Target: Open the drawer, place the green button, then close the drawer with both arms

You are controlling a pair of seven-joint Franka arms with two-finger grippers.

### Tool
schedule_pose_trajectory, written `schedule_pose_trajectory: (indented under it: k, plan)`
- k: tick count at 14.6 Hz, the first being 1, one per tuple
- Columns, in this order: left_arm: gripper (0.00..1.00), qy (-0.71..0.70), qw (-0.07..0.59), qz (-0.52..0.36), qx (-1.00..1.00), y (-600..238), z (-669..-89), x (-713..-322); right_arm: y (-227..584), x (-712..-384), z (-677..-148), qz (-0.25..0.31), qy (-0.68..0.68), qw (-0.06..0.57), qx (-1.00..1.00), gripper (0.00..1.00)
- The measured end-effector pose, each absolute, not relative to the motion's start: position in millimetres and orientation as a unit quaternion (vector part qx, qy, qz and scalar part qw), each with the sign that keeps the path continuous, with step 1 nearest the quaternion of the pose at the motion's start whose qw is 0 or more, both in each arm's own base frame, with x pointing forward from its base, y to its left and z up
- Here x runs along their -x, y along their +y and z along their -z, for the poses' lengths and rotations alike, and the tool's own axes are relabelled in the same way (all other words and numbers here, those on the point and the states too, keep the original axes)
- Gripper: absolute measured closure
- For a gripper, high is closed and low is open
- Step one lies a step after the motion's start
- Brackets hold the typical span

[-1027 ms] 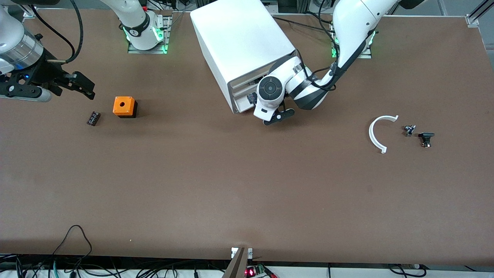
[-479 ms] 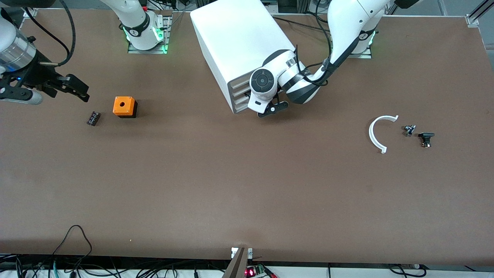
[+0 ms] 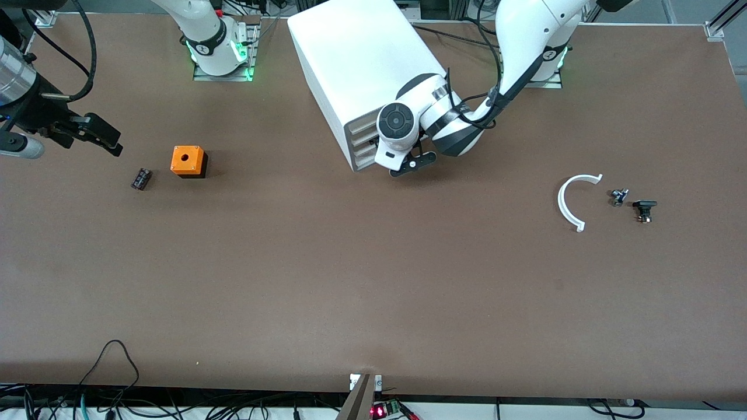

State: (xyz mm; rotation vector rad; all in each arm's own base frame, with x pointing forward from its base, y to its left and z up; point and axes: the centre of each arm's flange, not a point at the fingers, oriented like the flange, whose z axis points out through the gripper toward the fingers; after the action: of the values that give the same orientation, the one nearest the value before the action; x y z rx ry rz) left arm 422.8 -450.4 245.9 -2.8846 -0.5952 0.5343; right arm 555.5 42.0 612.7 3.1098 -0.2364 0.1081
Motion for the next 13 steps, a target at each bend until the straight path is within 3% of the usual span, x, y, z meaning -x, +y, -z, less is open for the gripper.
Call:
schedule_pose_trajectory:
  k: [6, 13]
  plan:
    - [0.00, -0.180, 0.044, -0.134, 0.974, -375, -366, -516, 61, -580, -621, -0.020, -0.063, 0.017, -0.998, 0.00]
    - [0.00, 0.003, 0.073, -0.045, 0.996, -243, -470, -614, 59, -578, -609, -0.030, -0.064, 0.014, -0.997, 0.00]
